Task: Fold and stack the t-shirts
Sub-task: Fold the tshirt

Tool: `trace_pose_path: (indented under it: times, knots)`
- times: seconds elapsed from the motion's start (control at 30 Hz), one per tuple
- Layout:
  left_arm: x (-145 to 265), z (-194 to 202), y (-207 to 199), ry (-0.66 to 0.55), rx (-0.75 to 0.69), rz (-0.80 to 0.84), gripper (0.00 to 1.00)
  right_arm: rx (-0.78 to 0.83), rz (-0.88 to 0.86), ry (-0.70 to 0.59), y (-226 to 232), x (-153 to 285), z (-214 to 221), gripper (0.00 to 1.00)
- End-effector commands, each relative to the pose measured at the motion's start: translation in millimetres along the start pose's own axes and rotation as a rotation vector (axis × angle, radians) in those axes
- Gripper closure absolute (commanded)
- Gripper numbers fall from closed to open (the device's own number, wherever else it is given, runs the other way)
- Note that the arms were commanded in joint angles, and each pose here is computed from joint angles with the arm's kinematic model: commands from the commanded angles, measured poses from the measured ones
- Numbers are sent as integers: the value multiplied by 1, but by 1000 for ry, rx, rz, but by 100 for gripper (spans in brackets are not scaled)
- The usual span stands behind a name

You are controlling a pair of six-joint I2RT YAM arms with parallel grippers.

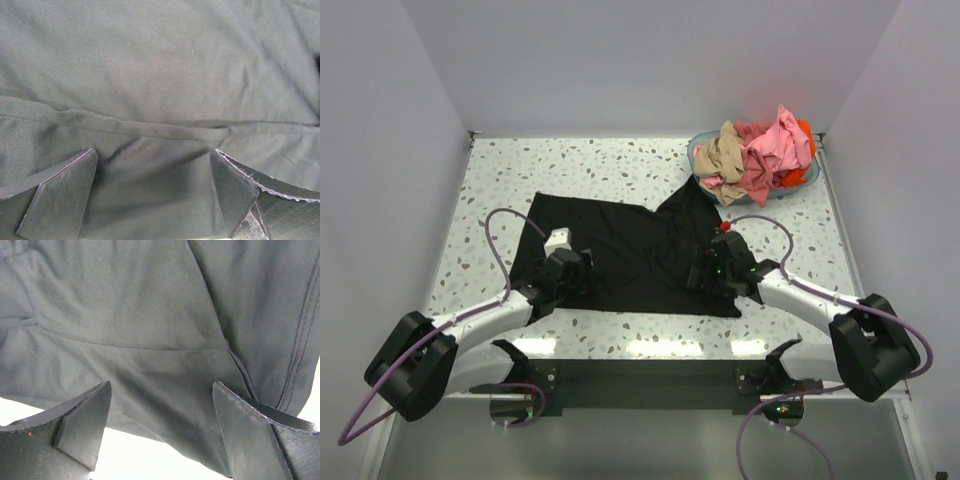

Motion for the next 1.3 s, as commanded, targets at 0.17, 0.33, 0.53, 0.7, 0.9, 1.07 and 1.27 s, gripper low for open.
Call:
trace_pose_path:
  times: [0.17,0.33,0.53,0.7,0.9,1.07,1.27]
  knots:
    - [22,35,-10,117,-7,42,0,-68,280,85,-71,24,47,13]
    - [37,-6,-7,26,-7,-55,0,-62,240,14,-62,47,33,13]
    - [22,-42,37,2,142,-209,0,-31,170,-32,-46,59,19,13]
    - [15,-47,56,-9,181,-307,6,-18,120,-13,-43,51,24,13]
    - [12,-44,68,5,194,-366,16,-17,66,11,-38,43,30,13]
    - [15,-45,81,-4,210,-413,21,-10,46,19,-38,41,33,13]
    - [7,-41,91,16,221,-427,27,-4,45,20,-39,41,33,13]
Point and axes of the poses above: each gripper's point midway between its finger pads, its own x axis back along the fingers, its own y axis along the line the jaws close on, z = x × y, the point moved 4 cm from there along x, back along the fingers, and after that the axes turned 7 degrees about -x, right-handed, at the moved point
